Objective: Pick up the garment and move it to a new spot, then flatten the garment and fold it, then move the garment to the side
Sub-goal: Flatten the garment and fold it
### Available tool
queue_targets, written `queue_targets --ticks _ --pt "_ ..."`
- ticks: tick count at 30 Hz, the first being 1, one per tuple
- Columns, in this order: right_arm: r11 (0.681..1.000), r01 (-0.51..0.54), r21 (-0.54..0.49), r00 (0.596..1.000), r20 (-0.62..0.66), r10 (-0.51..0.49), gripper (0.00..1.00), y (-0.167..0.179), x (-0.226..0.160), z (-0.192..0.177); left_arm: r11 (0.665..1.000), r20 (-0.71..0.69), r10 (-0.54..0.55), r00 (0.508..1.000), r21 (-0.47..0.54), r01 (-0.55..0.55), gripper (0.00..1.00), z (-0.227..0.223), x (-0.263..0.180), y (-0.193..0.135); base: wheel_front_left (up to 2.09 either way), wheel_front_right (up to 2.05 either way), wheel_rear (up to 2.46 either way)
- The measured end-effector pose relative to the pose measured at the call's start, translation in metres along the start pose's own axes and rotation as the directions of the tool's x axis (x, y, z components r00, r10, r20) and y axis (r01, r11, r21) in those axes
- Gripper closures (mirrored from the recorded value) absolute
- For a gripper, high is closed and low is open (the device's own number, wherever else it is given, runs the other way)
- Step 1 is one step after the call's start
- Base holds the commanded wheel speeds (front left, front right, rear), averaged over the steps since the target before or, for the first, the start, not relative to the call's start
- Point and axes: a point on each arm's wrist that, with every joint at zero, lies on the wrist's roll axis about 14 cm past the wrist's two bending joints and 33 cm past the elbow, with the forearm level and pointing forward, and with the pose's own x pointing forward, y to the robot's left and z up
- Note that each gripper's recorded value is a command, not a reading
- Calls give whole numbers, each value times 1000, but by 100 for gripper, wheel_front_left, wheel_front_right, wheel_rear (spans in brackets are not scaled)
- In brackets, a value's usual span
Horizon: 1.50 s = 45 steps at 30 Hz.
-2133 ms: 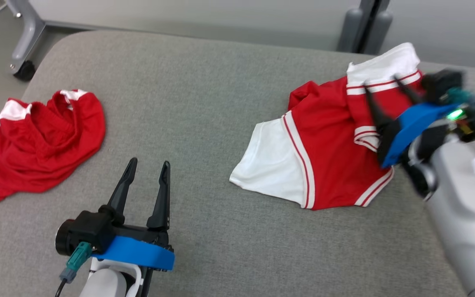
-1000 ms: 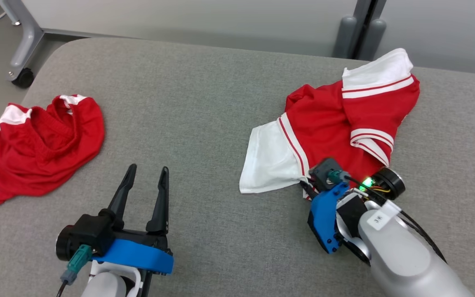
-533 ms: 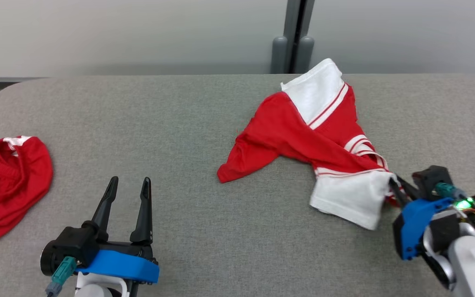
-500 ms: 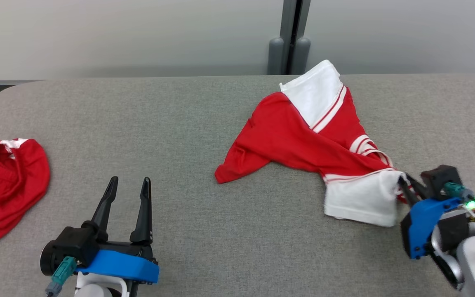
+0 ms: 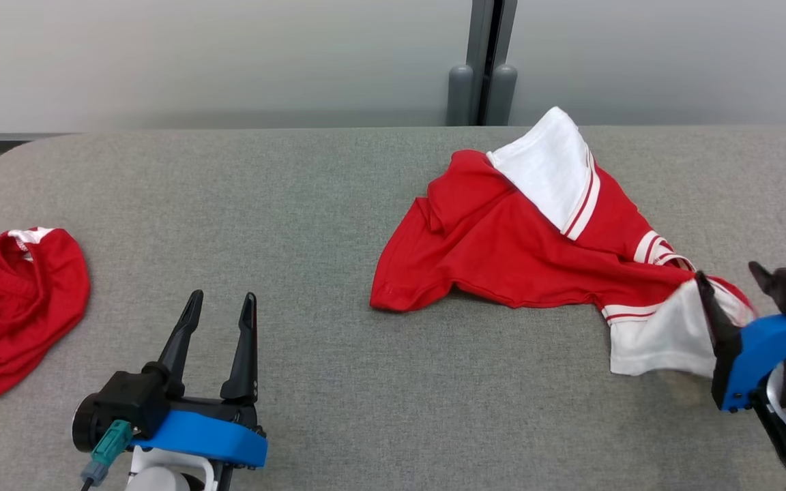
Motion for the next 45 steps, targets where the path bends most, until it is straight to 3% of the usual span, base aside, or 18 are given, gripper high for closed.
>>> queue_targets --ticks 8,13,21,28,36,41,45 --pt "973 25 229 965 248 -84 0 3 -43 39 1000 11 3 1000 -6 -3 0 4 -8 -2 0 0 0" --pt "956 7 293 934 339 -111 0 8 -68 47 1000 19 -1 1000 -5 2 0 6 -12 -5 0 0 0" --pt "941 -25 336 944 318 -88 0 23 -83 30 1000 -10 -2 1000 -6 2 0 -2 -21 -5 0 0 0" --pt "944 -27 329 949 306 -79 0 27 -81 26 996 -119 -89 989 -32 86 0 -26 6 -34 0 0 0" --pt "941 -38 335 956 287 -64 0 33 -69 21 977 -306 -212 928 -67 201 0 -58 57 -77 0 0 0" --pt "933 -46 356 960 275 -57 0 37 -66 13 977 -426 -212 880 -68 202 0 -86 72 -89 0 0 0" --pt "931 -40 363 962 267 -63 0 36 -63 9 980 -541 -164 825 5 198 0 -116 74 -87 0 0 0"
